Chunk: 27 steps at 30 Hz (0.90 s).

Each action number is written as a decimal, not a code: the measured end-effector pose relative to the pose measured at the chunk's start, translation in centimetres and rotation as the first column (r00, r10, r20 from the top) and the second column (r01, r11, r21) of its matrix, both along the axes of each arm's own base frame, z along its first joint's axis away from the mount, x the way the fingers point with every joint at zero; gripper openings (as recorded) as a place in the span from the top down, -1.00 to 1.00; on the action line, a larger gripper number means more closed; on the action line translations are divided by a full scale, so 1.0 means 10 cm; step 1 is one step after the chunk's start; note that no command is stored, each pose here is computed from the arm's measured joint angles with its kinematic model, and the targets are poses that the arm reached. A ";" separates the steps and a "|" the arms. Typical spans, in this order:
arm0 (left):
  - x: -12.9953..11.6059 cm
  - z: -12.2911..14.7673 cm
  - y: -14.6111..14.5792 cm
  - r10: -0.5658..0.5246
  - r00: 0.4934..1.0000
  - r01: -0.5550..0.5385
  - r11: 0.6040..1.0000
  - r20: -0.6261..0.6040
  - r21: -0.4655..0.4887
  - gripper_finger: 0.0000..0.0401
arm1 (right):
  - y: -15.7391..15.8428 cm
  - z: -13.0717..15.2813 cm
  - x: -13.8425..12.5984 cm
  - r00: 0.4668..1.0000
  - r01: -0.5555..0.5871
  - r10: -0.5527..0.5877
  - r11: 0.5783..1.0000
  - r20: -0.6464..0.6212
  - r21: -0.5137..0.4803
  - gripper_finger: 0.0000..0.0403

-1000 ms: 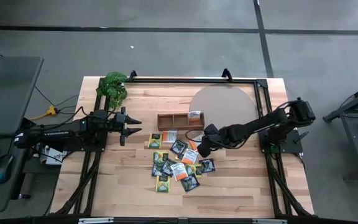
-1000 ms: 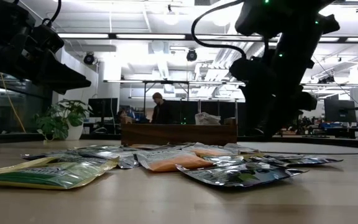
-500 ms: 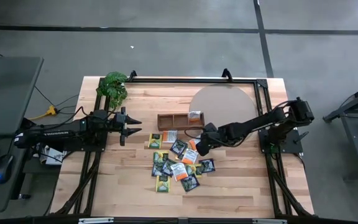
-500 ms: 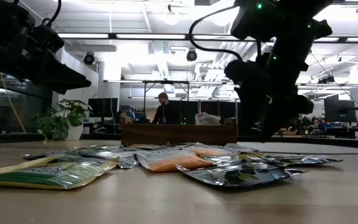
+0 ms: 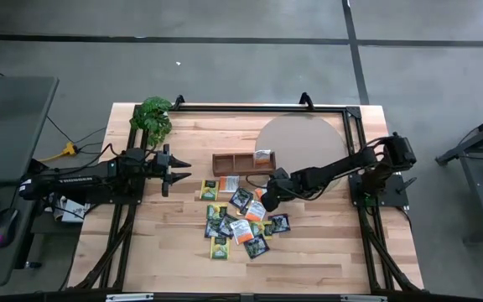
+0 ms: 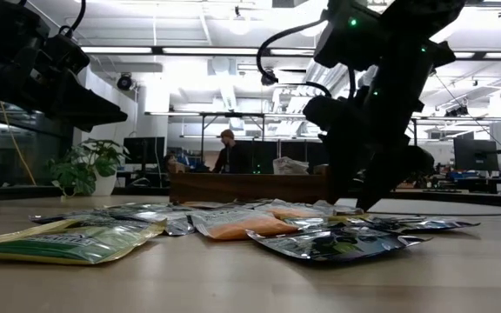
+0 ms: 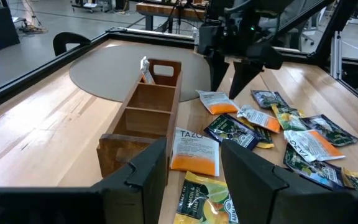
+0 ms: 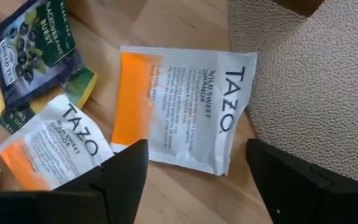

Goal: Pick & Place Tea
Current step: Put the white tea bag into the right section of the wooden organizer

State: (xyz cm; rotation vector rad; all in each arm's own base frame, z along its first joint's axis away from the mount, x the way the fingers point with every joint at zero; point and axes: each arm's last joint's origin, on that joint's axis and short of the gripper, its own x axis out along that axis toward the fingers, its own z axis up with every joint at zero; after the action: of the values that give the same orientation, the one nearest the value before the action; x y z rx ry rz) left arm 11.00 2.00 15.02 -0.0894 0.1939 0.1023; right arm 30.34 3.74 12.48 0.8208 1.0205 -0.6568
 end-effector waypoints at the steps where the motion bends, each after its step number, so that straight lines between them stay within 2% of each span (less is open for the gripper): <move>1: 0.00 0.00 0.00 0.000 1.000 0.000 1.000 0.000 0.000 0.25 | 0.00 0.00 0.00 1.000 0.002 -0.002 1.000 0.000 -0.004 -0.33; 18: 0.00 0.00 0.00 0.000 1.000 0.000 1.000 0.000 0.000 0.25 | -0.02 -0.01 -0.04 0.999 0.042 -0.043 0.998 -0.025 -0.038 0.06; 27: 0.00 0.00 0.00 0.000 1.000 0.000 1.000 0.000 0.000 0.25 | -0.07 -0.06 -0.03 0.997 0.057 -0.059 0.998 -0.051 -0.039 0.09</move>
State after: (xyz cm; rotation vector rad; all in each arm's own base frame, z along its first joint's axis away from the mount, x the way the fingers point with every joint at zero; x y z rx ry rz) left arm 11.00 2.00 15.02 -0.0891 0.1940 0.1025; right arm 30.00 3.03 11.86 0.8064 1.0315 -0.7476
